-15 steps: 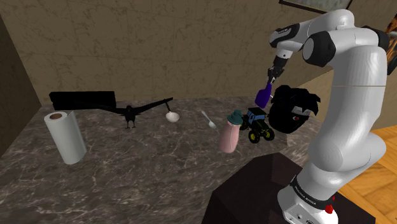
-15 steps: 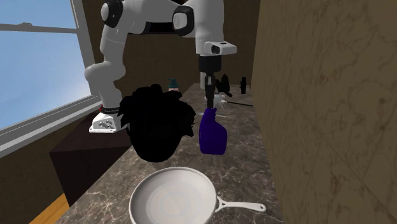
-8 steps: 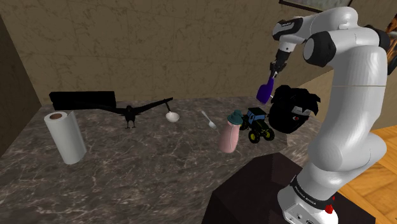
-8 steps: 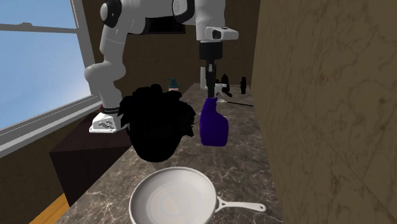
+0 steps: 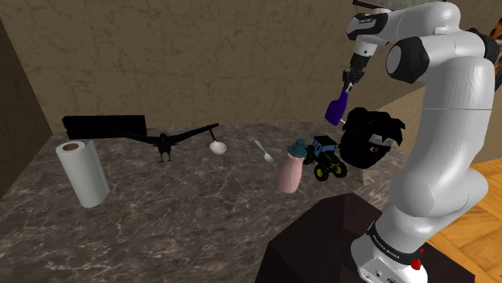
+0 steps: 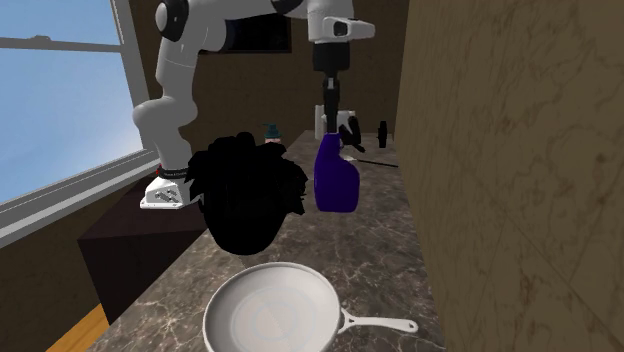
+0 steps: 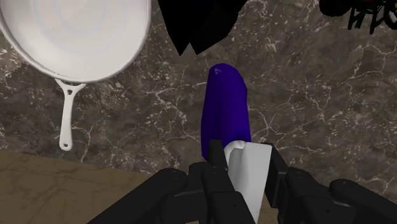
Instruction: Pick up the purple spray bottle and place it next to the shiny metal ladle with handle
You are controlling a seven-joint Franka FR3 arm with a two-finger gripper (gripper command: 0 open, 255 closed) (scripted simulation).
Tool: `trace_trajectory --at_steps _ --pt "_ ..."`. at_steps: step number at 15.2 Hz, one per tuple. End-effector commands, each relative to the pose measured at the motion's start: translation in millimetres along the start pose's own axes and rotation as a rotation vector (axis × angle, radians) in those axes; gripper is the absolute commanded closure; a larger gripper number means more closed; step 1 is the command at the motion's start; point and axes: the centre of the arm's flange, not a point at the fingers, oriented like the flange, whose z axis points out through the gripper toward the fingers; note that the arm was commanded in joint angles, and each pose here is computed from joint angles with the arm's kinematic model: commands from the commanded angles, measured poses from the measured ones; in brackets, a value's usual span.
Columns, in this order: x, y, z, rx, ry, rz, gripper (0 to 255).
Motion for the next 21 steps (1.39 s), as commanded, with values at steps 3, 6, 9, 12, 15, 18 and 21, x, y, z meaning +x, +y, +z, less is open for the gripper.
trace_trajectory --at_steps 3,6,9,12,15,18,21 --pt "-2 -47 -17 0.000 0.000 0.000 255" --pt "-4 -84 -31 0.000 0.000 0.000 255" --pt "-5 -121 -45 0.000 0.000 0.000 255" --pt "-7 -158 -58 0.000 0.000 0.000 255" --pt "-9 -195 -72 0.000 0.000 0.000 255" --pt "-11 -232 -86 0.000 0.000 0.000 255" --pt "-12 -269 -99 0.000 0.000 0.000 255"
